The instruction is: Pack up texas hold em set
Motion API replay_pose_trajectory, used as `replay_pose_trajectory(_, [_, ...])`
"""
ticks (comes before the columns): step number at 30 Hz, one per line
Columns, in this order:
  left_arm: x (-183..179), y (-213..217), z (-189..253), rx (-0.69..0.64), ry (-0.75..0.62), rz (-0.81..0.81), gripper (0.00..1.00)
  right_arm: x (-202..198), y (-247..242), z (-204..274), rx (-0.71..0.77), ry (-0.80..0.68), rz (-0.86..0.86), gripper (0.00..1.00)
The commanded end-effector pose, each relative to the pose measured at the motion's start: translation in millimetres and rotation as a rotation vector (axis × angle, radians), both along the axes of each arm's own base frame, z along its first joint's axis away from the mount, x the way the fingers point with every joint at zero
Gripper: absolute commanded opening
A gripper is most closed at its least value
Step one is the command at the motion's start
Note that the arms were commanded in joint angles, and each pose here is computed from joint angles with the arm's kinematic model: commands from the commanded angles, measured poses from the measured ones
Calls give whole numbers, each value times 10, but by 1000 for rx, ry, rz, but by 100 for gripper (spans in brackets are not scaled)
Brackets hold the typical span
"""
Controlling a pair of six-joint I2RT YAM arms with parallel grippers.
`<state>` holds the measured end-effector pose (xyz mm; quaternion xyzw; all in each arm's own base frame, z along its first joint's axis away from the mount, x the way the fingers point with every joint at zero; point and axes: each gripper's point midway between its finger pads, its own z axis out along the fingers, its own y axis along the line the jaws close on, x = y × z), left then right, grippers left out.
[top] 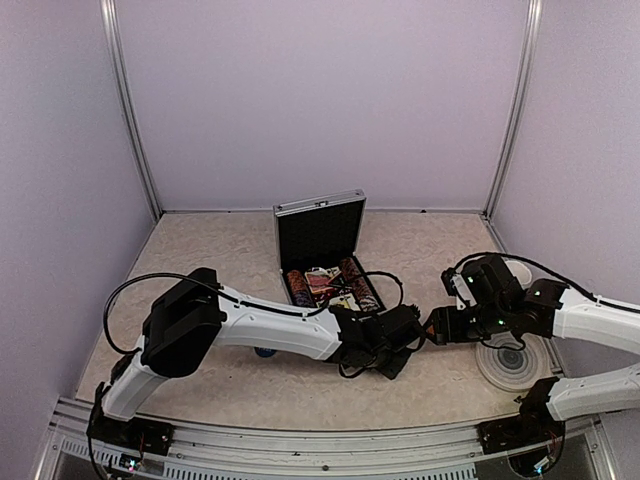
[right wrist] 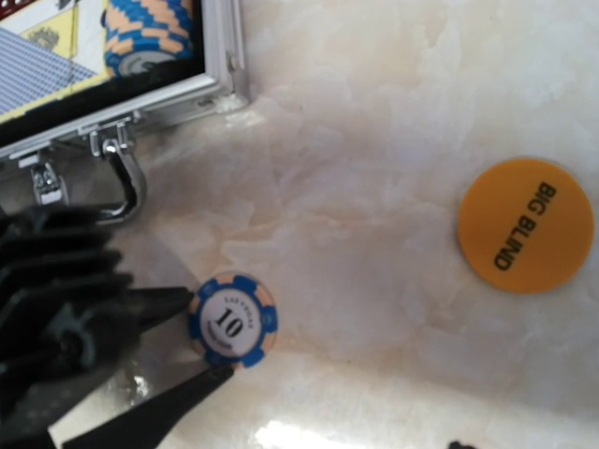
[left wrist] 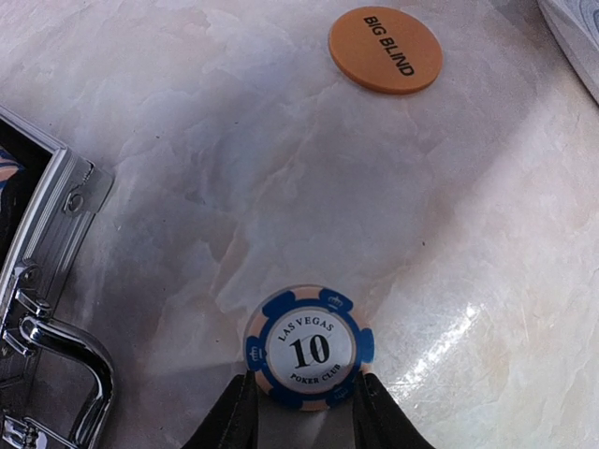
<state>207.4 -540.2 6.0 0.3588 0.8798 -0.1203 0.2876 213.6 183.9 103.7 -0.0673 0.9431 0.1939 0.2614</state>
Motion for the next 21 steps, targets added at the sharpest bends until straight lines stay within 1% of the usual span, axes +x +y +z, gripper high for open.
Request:
replay_pose_trajectory(1, [-513, 998, -1100, 417, 257, -26, 35, 16, 37, 64, 5, -14, 12, 66])
replay_pose_trajectory(14, [-287, 752, -404, 279, 138, 8, 35, -13, 9, 36, 9, -12, 6, 66])
replay_pose_trajectory(15, [-288, 733, -362, 269, 138, 4, 36, -13, 12, 41, 10, -13, 7, 66])
replay_pose_trajectory(17, [-300, 703, -341, 258, 144, -10, 44, -12, 14, 42, 12, -12, 5, 66])
replay_pose_trajectory(18, [-296, 700, -339, 260, 144, -12, 45, -9, 14, 39, 13, -13, 4, 66])
replay_pose_trajectory(21, [-307, 710, -384, 278, 152, -18, 45, -11, 18, 31, 14, -12, 4, 66])
